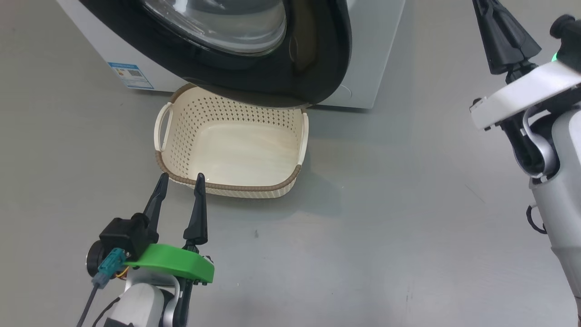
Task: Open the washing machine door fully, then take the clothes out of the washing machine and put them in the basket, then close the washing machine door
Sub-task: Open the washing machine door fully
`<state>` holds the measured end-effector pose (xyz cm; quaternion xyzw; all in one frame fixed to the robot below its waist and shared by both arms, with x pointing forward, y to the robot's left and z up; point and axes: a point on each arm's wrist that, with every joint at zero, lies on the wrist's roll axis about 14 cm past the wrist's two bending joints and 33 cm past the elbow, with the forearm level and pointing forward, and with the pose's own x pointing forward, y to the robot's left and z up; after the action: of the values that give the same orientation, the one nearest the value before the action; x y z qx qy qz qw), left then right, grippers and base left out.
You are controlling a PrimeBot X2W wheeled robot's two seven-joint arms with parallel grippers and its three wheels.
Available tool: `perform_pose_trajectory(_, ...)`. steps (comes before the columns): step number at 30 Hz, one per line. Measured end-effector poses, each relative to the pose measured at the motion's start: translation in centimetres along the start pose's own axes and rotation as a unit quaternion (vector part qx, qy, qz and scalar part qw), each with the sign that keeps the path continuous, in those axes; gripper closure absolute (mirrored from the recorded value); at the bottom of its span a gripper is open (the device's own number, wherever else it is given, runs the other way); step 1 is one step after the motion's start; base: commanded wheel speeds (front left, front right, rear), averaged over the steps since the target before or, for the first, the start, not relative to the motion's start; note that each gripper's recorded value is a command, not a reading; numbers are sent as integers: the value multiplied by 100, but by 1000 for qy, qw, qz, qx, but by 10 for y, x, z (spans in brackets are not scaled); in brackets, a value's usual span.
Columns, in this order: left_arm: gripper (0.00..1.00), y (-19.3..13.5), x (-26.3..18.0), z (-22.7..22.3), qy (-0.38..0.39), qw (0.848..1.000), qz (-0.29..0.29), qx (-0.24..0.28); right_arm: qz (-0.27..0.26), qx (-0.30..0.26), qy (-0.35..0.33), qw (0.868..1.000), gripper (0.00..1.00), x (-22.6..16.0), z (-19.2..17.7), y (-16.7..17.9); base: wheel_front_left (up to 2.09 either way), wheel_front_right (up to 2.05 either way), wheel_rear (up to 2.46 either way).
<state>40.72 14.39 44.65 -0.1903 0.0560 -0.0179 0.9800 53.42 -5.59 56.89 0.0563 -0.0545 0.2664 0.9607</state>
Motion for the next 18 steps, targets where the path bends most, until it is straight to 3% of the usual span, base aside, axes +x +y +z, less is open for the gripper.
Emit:
perform_pose_trajectory(5,0,6,6,-1,3,1000,5,-4,17,65,12,998,100,31,-4,7,0,0,0)
perform_pose_trajectory(9,0,12,10,1,1,1000,12,-6,14,183,31,983,100,51,-18,11,0,0,0)
perform_pose_trajectory(12,0,19,10,-1,3,1000,22,-8,23,325,56,944,100,65,-33,27,0,0,0)
perform_pose_trajectory(15,0,26,9,-2,6,999,34,-10,41,408,81,909,100,78,-43,46,0,0,0)
perform_pose_trajectory(18,0,33,8,-4,8,999,44,-10,41,454,99,885,100,89,-48,45,0,0,0)
